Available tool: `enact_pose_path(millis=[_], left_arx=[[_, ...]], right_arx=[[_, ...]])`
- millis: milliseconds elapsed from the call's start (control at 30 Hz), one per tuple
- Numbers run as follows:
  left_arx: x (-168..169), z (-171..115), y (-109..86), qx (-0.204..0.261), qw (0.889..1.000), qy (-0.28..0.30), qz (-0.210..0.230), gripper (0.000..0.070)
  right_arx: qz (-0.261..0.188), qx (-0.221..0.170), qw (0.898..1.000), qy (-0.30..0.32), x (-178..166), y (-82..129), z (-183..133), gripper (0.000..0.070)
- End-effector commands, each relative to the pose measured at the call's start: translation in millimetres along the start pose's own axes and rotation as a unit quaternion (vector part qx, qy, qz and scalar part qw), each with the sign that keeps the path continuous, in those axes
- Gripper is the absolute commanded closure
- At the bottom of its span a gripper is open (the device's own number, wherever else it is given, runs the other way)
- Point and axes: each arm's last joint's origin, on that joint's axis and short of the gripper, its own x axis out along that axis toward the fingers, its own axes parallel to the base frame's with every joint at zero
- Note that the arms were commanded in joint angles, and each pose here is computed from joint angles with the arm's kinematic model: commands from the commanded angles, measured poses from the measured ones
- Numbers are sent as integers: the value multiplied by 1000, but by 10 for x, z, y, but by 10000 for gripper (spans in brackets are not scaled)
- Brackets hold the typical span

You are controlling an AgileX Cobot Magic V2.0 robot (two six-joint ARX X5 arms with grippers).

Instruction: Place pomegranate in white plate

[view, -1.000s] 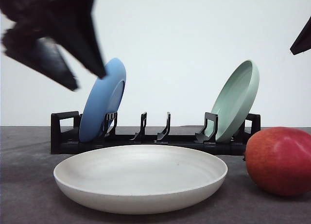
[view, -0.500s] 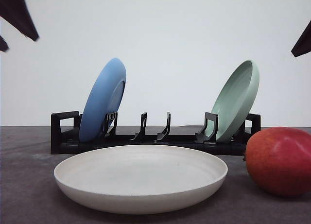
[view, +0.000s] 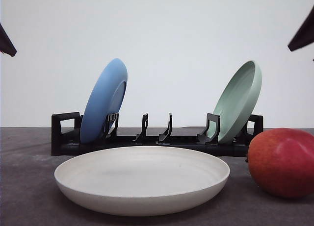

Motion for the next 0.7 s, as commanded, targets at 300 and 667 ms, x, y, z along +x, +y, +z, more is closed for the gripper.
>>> enact_pose_path(millis=[300, 667], left_arx=[[-6, 26, -6, -1, 1000, -4, -3, 306], [-6, 25, -6, -1, 1000, -4, -3, 306]], right_arx=[[-49, 100, 986, 120, 87, 53, 53, 247], [-69, 39, 976, 201, 460, 146, 128, 76]])
